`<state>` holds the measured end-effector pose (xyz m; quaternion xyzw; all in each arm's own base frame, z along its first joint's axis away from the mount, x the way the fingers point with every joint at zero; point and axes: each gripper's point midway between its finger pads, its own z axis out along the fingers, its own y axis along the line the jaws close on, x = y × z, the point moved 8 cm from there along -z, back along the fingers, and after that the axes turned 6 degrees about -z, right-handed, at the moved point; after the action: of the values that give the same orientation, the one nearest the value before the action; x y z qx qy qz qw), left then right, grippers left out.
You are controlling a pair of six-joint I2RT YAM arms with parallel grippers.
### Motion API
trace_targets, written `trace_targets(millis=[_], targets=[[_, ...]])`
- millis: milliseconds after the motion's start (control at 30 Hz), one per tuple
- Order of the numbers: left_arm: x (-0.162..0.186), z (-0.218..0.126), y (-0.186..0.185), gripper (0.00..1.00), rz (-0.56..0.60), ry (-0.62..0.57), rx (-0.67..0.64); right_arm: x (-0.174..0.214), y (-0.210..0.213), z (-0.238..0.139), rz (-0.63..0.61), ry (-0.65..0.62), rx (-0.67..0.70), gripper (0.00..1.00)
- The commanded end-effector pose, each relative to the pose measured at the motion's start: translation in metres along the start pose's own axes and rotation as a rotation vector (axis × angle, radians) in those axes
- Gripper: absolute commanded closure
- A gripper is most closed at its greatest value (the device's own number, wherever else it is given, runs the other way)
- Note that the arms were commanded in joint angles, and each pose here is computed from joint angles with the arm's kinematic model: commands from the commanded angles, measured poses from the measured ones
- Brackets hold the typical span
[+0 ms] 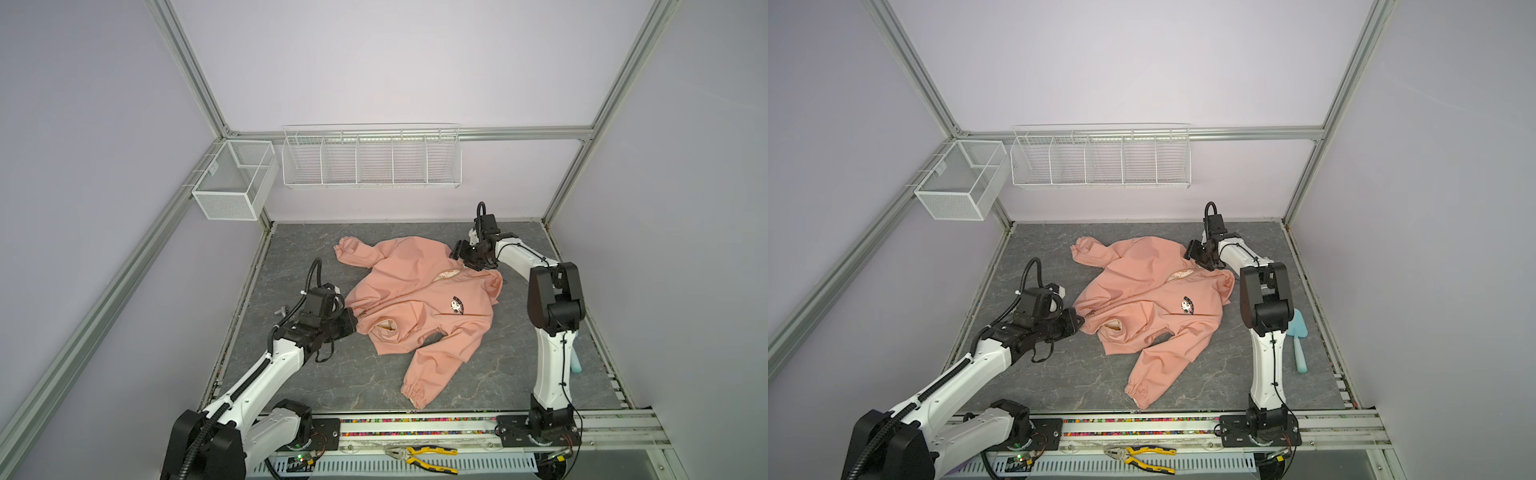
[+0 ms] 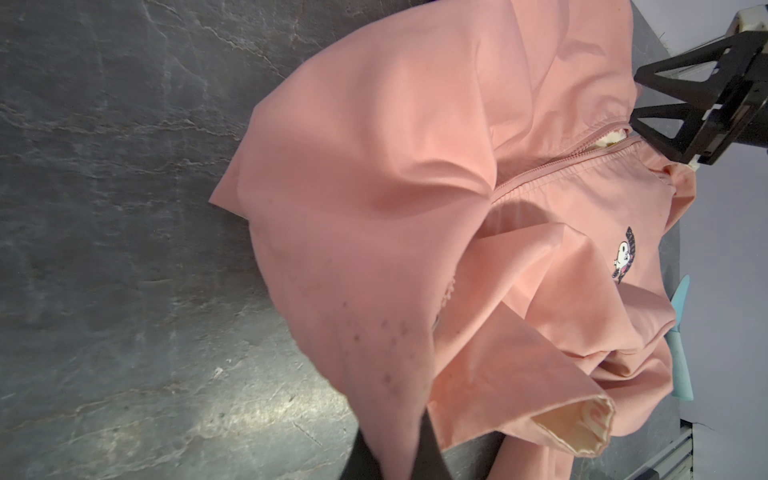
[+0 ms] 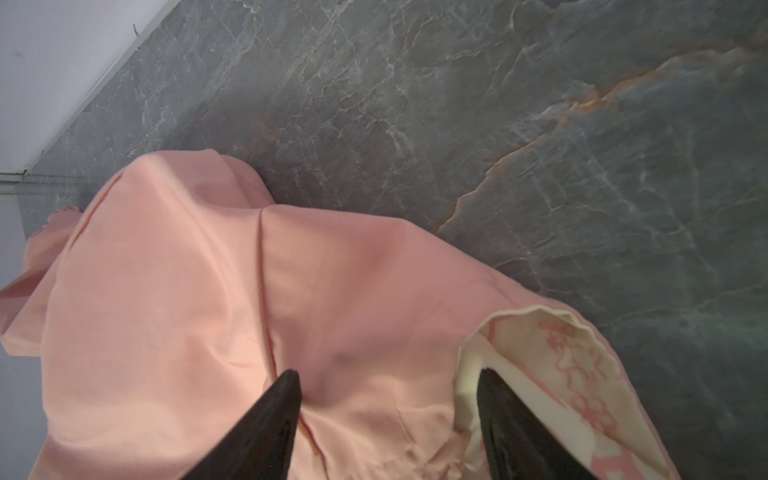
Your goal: Zip up the jacket
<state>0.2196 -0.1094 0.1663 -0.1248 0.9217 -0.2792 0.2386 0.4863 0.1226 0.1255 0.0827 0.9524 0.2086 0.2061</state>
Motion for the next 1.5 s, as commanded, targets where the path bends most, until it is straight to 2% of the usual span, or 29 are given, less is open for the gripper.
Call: trace_targets(millis=[0,167,433,500,767,1000,1233,1467], targets=[[0.001,-0.001,0.001,1.00,-0.003,-0.004,0.009,-0.006,-0.005,0.011,0.013,0.002,-0.033,0.34],[0.001,-0.002,0.001,1.00,-0.005,-0.006,0.009,-0.007,-0.006,0.010,0.010,-0.020,-0.077,0.42],[0.000,-0.002,0.001,1.00,-0.004,-0.007,0.004,-0.015,0.004,-0.007,-0.006,-0.067,-0.142,0.71],[0.001,-0.002,0.001,1.00,-0.004,-0.005,0.003,-0.018,0.007,-0.013,-0.012,-0.078,-0.154,0.75],[0.001,-0.002,0.001,1.00,-0.004,-0.004,0.004,-0.025,0.015,-0.038,-0.023,-0.107,-0.150,0.84],[0.001,-0.005,-0.001,1.00,-0.004,-0.004,0.021,-0.036,0.010,-0.058,-0.060,-0.078,0.000,0.93],[0.002,-0.008,-0.004,1.00,-0.001,0.000,0.048,-0.048,-0.005,-0.072,-0.108,-0.058,0.205,0.93],[0.005,-0.007,-0.005,1.00,-0.001,0.016,0.073,-0.056,-0.027,-0.062,-0.103,-0.034,0.269,0.93]])
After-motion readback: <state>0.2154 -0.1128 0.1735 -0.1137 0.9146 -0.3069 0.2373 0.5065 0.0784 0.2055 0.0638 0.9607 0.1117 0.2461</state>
